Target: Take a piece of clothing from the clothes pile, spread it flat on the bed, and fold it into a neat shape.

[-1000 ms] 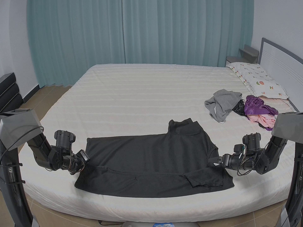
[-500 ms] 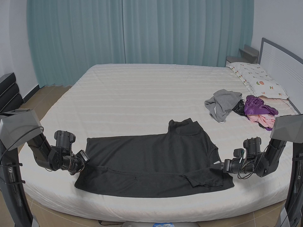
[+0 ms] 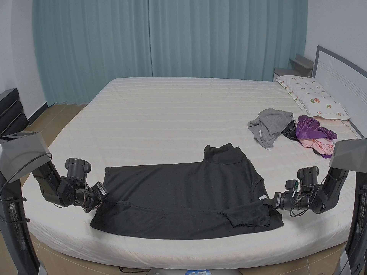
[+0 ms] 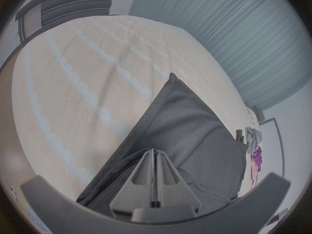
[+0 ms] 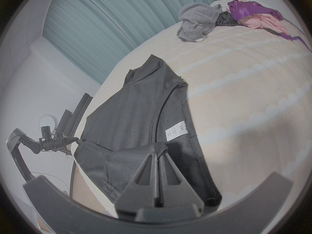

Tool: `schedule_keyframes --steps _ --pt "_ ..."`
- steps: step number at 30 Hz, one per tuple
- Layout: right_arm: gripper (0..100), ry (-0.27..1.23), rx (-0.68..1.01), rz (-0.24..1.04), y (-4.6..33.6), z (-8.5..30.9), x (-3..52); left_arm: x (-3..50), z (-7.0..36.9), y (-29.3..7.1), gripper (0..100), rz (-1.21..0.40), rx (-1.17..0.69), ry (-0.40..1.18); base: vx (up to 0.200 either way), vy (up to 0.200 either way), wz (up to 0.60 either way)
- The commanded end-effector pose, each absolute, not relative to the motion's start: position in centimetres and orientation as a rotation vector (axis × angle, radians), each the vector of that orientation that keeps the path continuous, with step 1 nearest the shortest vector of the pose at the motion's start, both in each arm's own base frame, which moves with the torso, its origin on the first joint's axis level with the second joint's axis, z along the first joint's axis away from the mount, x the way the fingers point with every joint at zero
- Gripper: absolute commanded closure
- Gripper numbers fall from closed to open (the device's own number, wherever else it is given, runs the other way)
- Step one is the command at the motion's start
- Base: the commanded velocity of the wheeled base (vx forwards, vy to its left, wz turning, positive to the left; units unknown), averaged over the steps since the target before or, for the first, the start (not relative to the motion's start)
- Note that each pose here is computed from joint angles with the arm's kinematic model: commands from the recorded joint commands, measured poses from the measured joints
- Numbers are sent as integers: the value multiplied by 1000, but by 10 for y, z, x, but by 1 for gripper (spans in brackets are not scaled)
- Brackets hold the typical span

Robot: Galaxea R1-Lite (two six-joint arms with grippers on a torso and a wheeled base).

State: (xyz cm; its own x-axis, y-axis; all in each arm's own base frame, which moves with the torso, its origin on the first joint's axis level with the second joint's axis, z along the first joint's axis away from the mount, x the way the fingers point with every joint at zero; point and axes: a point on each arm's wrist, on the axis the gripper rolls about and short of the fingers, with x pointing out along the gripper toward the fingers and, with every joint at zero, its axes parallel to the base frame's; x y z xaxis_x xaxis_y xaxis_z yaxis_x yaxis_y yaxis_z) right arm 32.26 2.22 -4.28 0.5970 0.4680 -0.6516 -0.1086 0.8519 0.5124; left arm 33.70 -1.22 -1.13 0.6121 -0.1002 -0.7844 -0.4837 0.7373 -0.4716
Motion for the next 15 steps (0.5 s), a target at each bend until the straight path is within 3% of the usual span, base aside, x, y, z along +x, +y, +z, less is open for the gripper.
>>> schedule_keyframes --steps 1,15 --pt "100 861 462 336 17 -36 320 334 -2 -11 100 249 -731 899 0 0 0" --pt "100 812 491 418 14 -2 280 309 32 -2 100 265 -711 930 0 0 0"
